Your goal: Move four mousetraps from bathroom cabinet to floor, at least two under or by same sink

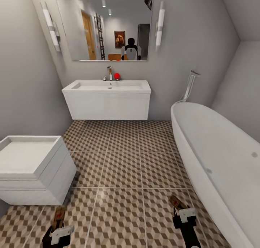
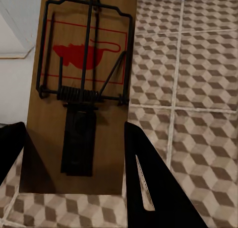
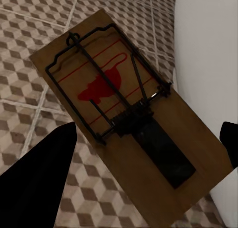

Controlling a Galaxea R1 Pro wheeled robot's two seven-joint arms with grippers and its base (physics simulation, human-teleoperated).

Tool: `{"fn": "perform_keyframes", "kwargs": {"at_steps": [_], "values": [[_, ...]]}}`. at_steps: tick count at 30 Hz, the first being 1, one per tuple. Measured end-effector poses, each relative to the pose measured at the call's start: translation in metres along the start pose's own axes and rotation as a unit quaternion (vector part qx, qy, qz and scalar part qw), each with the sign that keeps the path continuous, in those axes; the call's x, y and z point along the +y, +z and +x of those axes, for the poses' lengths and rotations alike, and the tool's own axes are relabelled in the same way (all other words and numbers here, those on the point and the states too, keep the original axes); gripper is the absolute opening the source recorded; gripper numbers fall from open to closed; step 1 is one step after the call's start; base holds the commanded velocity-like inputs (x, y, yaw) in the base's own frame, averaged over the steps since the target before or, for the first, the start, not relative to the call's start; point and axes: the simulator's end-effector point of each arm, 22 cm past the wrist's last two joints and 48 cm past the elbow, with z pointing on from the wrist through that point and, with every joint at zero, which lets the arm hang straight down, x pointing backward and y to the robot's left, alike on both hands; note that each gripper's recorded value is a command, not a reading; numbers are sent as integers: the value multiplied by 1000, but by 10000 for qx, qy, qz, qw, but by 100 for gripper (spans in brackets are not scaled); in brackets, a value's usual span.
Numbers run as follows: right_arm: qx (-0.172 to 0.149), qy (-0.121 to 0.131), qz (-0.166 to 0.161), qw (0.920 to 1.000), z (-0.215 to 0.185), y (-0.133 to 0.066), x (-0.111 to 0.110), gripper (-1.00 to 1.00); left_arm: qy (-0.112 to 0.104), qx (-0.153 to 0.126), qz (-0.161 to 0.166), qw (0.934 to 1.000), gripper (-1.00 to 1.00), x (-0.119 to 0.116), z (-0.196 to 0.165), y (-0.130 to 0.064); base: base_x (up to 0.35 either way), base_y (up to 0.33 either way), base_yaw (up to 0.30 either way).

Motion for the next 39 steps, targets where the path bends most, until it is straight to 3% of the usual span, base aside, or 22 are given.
{"fn": "perform_keyframes", "kwargs": {"at_steps": [39], "values": [[-34, -97, -74, 9999, -1, 0, 3, -100, 0, 2, -7, 10000, -100, 1, 0, 0, 336, -1, 0]]}}
